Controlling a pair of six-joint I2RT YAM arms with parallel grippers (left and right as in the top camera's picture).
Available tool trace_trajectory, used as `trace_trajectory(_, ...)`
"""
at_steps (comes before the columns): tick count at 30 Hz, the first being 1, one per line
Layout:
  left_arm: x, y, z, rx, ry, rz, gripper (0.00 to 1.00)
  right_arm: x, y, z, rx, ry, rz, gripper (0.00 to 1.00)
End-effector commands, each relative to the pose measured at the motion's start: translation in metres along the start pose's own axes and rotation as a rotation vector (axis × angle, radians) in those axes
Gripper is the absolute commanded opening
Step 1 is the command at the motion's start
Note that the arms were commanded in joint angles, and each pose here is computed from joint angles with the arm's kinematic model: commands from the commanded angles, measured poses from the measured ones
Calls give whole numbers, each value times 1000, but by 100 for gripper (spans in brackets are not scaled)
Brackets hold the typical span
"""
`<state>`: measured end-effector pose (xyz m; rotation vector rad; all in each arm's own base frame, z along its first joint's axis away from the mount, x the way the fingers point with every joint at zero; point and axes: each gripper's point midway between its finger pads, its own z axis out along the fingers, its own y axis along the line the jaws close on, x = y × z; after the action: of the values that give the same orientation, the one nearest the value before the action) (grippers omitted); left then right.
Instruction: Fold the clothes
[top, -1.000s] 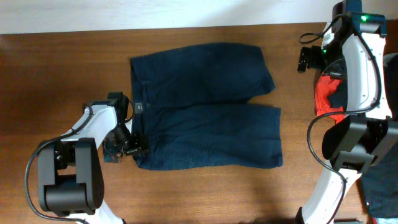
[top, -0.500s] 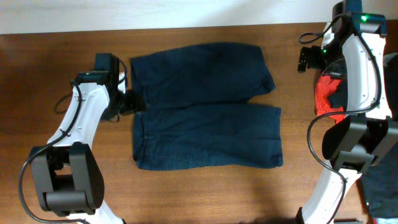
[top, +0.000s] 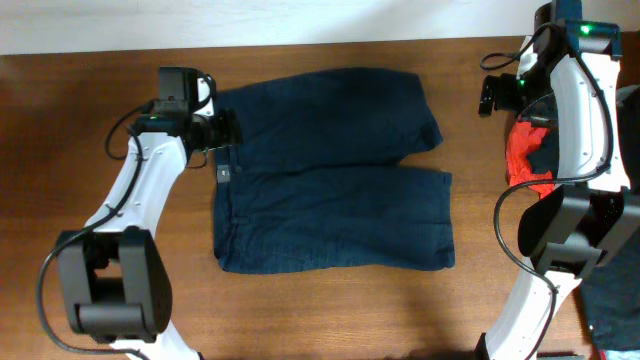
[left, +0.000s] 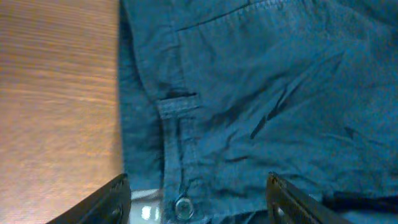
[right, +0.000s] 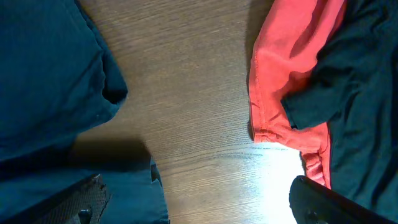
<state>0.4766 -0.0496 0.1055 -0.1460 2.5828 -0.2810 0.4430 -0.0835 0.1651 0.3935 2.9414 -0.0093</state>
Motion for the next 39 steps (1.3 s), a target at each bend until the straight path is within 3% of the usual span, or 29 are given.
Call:
trace_trajectory(1,16,-3,37,19,64,-26,69,-1,-4,-5,12,-13,12,99)
trace_trajectory(10,50,0,88,55,168,-53,67,-1,-4,-5,12,-13,12,99)
trace_trajectory(14,40,-12,87,124,137,-46,46,-1,-4,-5,12,-13,12,99)
trace_trajectory(17,33,-22,87,177,114,-41,38,-1,-4,-5,12,-13,12,99)
trace_trajectory(20,28,-28,86,208,95,-32,22,-1,-4,-5,12,-13,12,99)
trace_trajectory(25,31,-61,87,273,73,132,22,-1,-4,-5,12,-13,12,98)
trace_trajectory(31,34,-63,91,210,67,158,21,-1,-4,-5,12,-13,12,99)
trace_trajectory(34,32,-57,91,198,65,150,15,-1,-4,-5,12,-13,12,99)
trace_trajectory(39,31,-44,91,133,68,144,11,-1,-4,-5,12,-13,12,99)
